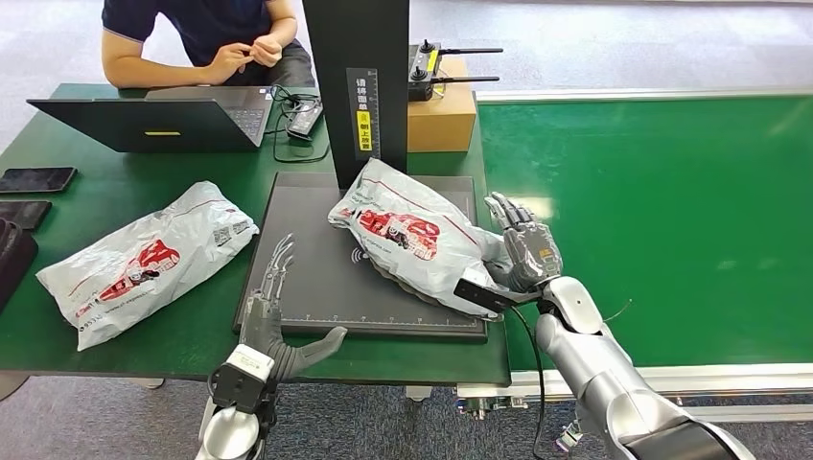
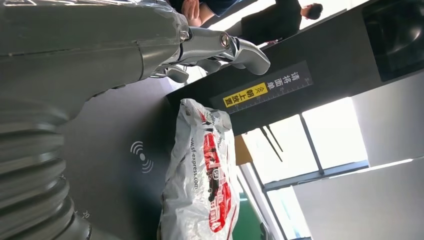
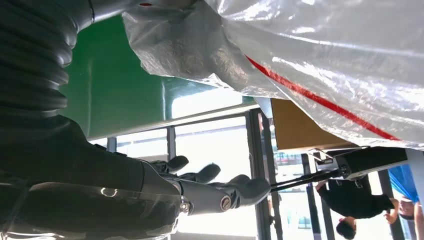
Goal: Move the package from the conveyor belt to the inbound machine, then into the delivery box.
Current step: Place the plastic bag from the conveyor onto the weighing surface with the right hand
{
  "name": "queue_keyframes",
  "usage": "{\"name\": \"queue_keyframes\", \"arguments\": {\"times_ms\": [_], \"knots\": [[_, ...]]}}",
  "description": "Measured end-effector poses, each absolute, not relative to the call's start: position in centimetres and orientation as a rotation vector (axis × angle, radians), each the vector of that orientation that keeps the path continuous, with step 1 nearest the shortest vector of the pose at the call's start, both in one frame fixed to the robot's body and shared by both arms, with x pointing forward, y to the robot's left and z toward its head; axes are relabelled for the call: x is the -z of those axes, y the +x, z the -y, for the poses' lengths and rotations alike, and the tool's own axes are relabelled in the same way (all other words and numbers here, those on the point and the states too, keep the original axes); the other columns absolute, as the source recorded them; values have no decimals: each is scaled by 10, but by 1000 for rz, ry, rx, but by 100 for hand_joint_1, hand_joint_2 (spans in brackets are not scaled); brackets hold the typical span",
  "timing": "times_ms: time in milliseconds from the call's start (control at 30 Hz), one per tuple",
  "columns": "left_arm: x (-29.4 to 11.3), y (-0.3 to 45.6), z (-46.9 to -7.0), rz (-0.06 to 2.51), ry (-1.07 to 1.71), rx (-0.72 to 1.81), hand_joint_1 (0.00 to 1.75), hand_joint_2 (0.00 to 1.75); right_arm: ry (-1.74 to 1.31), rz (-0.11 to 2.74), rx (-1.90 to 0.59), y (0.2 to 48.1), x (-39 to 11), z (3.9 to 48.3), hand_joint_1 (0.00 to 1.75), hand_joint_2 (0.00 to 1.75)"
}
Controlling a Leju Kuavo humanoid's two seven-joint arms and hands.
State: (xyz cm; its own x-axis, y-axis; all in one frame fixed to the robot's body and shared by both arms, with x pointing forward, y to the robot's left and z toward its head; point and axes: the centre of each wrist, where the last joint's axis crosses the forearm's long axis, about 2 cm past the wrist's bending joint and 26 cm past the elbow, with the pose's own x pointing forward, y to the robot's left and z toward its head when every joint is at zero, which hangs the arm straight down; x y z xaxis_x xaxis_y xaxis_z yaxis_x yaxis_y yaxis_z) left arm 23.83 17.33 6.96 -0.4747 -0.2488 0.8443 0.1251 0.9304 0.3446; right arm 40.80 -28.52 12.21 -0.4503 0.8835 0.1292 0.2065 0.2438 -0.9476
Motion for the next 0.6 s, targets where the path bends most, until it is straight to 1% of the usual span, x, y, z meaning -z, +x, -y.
{"name": "queue_keyframes", "arguments": {"times_ms": [400,600], "knots": [[-67,237,-173,2017,88,440,0,175,-985,1815,-1243,411,-118,284,0,175],[-68,237,-172,2011,88,438,0,175,-911,1823,-1244,410,-116,281,0,175]]}}
